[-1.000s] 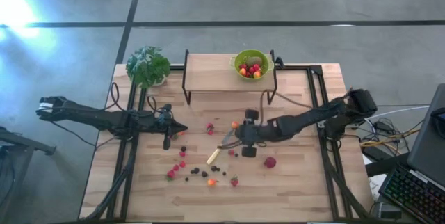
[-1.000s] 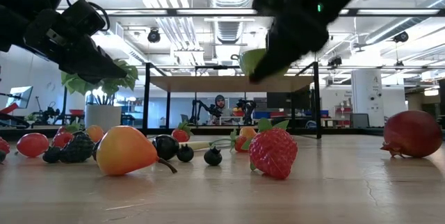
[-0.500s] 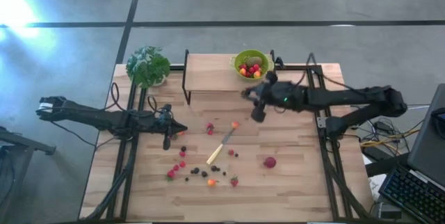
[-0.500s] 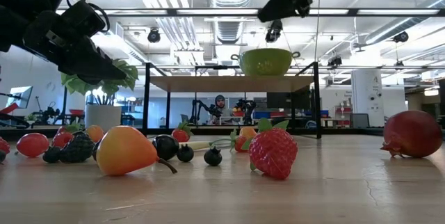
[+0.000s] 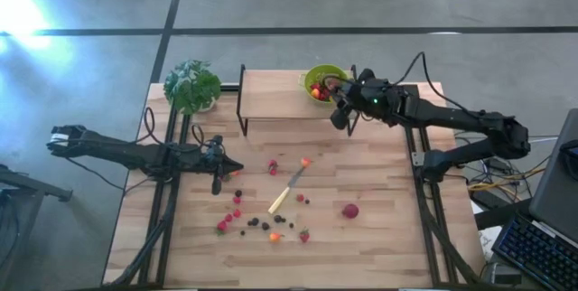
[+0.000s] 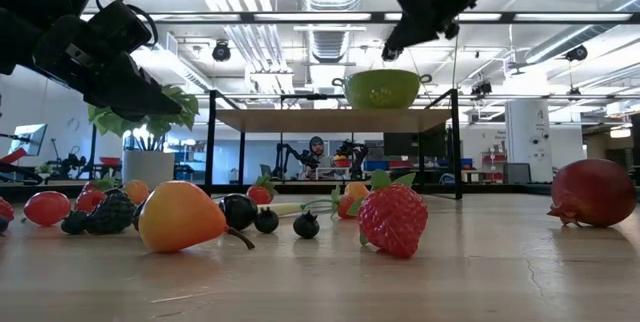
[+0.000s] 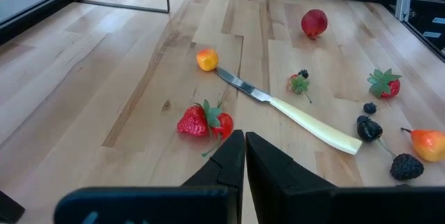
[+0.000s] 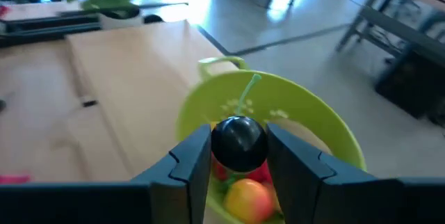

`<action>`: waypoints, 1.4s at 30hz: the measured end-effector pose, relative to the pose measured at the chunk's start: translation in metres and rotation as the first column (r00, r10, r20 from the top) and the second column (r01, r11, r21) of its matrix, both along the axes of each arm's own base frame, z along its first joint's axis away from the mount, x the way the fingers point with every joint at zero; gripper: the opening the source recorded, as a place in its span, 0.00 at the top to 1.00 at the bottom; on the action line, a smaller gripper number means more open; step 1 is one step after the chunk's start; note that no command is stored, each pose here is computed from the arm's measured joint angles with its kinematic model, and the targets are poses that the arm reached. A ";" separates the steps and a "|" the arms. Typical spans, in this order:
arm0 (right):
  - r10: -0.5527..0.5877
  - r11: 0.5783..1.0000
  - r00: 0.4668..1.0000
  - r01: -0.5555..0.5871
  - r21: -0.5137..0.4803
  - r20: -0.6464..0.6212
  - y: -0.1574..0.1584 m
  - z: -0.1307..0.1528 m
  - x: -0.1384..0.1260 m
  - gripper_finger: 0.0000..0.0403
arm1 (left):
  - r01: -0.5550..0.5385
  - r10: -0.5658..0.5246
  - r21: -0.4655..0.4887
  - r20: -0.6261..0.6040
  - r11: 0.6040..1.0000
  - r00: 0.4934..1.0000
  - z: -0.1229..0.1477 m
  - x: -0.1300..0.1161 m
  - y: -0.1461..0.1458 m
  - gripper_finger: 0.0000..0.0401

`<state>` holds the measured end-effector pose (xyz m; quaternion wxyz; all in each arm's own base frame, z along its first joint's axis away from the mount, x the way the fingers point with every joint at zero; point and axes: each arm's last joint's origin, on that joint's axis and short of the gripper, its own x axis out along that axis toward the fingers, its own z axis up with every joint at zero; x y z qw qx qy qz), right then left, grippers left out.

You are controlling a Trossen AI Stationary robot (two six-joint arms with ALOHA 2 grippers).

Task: Pick & Place Fruit
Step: Put the black cherry into the green strainer bowl, then put the pear into the green strainer bowl

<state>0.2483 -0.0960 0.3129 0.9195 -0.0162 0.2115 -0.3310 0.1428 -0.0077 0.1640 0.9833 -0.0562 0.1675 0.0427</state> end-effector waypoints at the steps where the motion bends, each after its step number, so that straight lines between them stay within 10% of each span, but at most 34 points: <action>1: -0.018 1.000 1.000 0.018 0.006 -0.002 -0.004 -0.001 -0.001 0.68 | 0.000 0.000 0.000 0.000 1.000 1.000 0.000 0.000 0.000 0.95; 31: -0.141 0.987 0.988 0.145 0.066 -0.061 -0.028 -0.013 -0.017 0.72 | -0.001 0.001 0.000 0.000 1.000 1.000 0.000 0.000 0.000 0.95; 42: 0.151 0.983 0.989 -0.150 0.109 0.002 0.005 0.002 0.000 0.78 | -0.001 0.001 0.000 0.000 1.000 1.000 0.000 0.000 0.000 0.95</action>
